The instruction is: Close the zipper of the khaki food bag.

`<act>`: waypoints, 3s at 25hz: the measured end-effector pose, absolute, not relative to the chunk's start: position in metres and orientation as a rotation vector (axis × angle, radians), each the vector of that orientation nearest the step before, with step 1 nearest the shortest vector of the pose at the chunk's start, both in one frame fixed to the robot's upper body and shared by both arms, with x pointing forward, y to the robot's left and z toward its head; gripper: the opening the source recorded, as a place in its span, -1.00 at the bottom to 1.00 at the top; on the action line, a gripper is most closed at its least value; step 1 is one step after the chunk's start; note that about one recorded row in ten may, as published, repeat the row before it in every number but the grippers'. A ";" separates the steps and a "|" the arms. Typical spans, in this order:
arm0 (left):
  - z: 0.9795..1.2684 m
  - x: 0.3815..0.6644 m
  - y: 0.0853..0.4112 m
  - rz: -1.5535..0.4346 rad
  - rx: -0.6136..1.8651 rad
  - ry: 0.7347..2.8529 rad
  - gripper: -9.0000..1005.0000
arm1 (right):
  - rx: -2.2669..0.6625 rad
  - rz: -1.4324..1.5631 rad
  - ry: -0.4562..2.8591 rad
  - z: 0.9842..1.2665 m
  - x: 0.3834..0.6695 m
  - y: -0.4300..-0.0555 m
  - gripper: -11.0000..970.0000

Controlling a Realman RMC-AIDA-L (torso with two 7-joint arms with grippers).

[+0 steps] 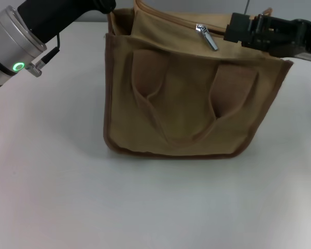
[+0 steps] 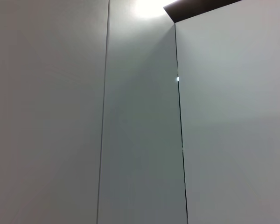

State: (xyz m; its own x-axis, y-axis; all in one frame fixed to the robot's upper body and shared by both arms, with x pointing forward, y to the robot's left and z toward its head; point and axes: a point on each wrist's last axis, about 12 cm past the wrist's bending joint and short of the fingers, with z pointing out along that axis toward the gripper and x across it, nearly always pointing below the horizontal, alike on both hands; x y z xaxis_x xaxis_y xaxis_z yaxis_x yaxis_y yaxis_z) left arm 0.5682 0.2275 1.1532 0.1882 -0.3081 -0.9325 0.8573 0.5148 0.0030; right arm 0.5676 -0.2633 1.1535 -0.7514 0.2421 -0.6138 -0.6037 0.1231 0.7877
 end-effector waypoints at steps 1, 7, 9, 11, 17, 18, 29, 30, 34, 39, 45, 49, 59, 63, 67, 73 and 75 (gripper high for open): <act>1.153 0.568 0.227 -0.897 0.620 1.086 -0.89 | -0.344 1.697 1.770 1.152 0.566 -0.265 0.32; 1.154 0.568 0.226 -0.902 0.628 1.084 -0.89 | -0.300 1.647 1.790 1.146 0.566 -0.271 0.32; 1.154 0.568 0.226 -0.904 0.627 1.085 -0.89 | -0.294 1.637 1.799 1.144 0.567 -0.271 0.32; 1.154 0.567 0.226 -0.912 0.625 1.085 -0.89 | -0.294 1.634 1.801 1.144 0.567 -0.271 0.32; 1.155 0.566 0.225 -0.926 0.630 1.073 -0.89 | -0.304 1.617 1.834 1.141 0.573 -0.258 0.32; 1.155 0.566 0.225 -0.927 0.632 1.071 -0.89 | -0.308 1.612 1.842 1.140 0.575 -0.255 0.32; 1.161 0.567 0.221 -0.948 0.641 1.058 -0.89 | -0.393 1.654 1.890 1.139 0.579 -0.228 0.29; 1.161 0.567 0.221 -0.948 0.642 1.059 -0.89 | -0.393 1.654 1.890 1.139 0.579 -0.228 0.28; 1.161 0.568 0.221 -0.947 0.641 1.062 -0.89 | -0.379 1.647 1.893 1.137 0.579 -0.230 0.21; 1.162 0.569 0.220 -0.948 0.644 1.061 -0.89 | -0.398 1.646 1.907 1.136 0.579 -0.227 0.13; 1.162 0.569 0.219 -0.949 0.643 1.062 -0.89 | -0.450 1.631 1.917 1.136 0.579 -0.222 -0.11; 1.163 0.569 0.220 -0.949 0.632 1.057 -0.89 | -0.462 1.630 1.919 1.136 0.580 -0.220 -0.27; 1.162 0.569 0.220 -0.951 0.629 1.060 -0.89 | -0.474 1.618 1.913 1.137 0.580 -0.221 -0.87; 1.161 0.569 0.220 -0.952 0.629 1.061 -0.89 | -0.486 1.611 1.904 1.137 0.580 -0.222 -0.98; 1.161 0.569 0.220 -0.949 0.629 1.063 -0.89 | -0.504 1.604 1.895 1.138 0.580 -0.222 -0.98; 1.160 0.569 0.223 -0.939 0.618 1.070 -0.89 | -0.492 1.577 1.895 1.134 0.577 -0.229 -0.98; 1.159 0.569 0.224 -0.935 0.609 1.071 -0.89 | -0.486 1.570 1.895 1.133 0.576 -0.233 -0.98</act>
